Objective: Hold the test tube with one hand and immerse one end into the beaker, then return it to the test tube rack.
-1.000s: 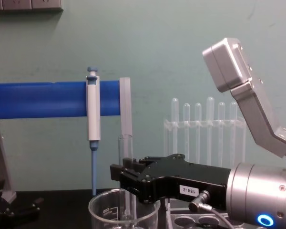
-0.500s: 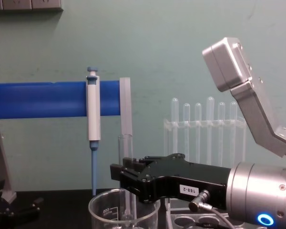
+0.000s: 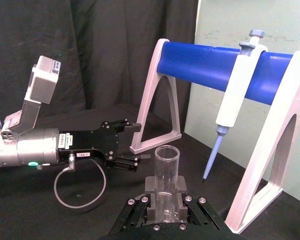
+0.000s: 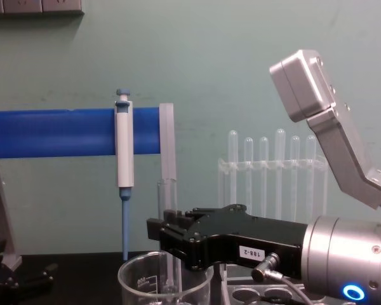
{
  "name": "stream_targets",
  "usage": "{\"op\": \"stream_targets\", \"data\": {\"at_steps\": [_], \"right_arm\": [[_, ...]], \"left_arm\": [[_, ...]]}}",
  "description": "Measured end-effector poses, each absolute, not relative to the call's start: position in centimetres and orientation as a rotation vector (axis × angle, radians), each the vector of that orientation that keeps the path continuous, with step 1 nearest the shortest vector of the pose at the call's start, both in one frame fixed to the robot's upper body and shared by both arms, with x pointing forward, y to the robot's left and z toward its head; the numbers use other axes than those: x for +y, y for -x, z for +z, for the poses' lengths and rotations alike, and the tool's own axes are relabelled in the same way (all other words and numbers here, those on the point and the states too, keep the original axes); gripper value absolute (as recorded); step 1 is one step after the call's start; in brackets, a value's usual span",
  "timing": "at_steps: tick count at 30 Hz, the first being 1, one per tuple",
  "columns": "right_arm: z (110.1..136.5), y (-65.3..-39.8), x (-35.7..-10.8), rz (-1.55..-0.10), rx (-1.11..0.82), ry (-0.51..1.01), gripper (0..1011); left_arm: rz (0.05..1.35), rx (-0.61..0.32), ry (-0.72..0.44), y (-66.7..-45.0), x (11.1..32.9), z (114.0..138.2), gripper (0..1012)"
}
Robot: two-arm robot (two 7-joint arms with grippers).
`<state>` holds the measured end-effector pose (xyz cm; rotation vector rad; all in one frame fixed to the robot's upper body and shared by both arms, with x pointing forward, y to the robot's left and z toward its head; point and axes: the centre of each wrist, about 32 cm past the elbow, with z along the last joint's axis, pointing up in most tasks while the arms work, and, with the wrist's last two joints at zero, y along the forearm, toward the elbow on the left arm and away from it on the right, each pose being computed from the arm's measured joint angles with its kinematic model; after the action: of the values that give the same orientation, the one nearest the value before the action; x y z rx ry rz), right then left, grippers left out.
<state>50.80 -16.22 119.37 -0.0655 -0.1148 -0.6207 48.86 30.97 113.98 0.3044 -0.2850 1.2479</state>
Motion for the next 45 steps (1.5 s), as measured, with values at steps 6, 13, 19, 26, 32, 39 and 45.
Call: {"op": "stream_targets", "data": {"at_steps": [6, 13, 19, 26, 32, 39, 45], "right_arm": [[119.36, -50.8, -16.22, -0.621, -0.115, 0.066, 227], [119.36, -50.8, -16.22, -0.621, -0.115, 0.066, 227], [119.36, -50.8, -16.22, -0.621, -0.115, 0.066, 227], [119.36, -50.8, -16.22, -0.621, -0.115, 0.066, 227], [119.37, -50.8, -16.22, -0.621, -0.115, 0.065, 227], [119.36, -50.8, -16.22, -0.621, -0.115, 0.065, 227], [119.37, -50.8, -16.22, -0.621, -0.115, 0.065, 227]], "left_arm": [[1.248, -0.285, -0.304, -48.86, 30.96, 113.98, 1000], [1.248, -0.285, -0.304, -48.86, 30.96, 113.98, 1000], [1.248, -0.285, -0.304, -48.86, 30.97, 113.98, 1000], [1.248, -0.285, -0.304, -48.86, 30.97, 113.98, 1000], [1.248, -0.285, -0.304, -48.86, 30.97, 113.98, 1000], [1.248, -0.285, -0.304, -48.86, 30.97, 113.98, 1000], [1.248, -0.285, -0.304, -48.86, 30.97, 113.98, 1000]]}}
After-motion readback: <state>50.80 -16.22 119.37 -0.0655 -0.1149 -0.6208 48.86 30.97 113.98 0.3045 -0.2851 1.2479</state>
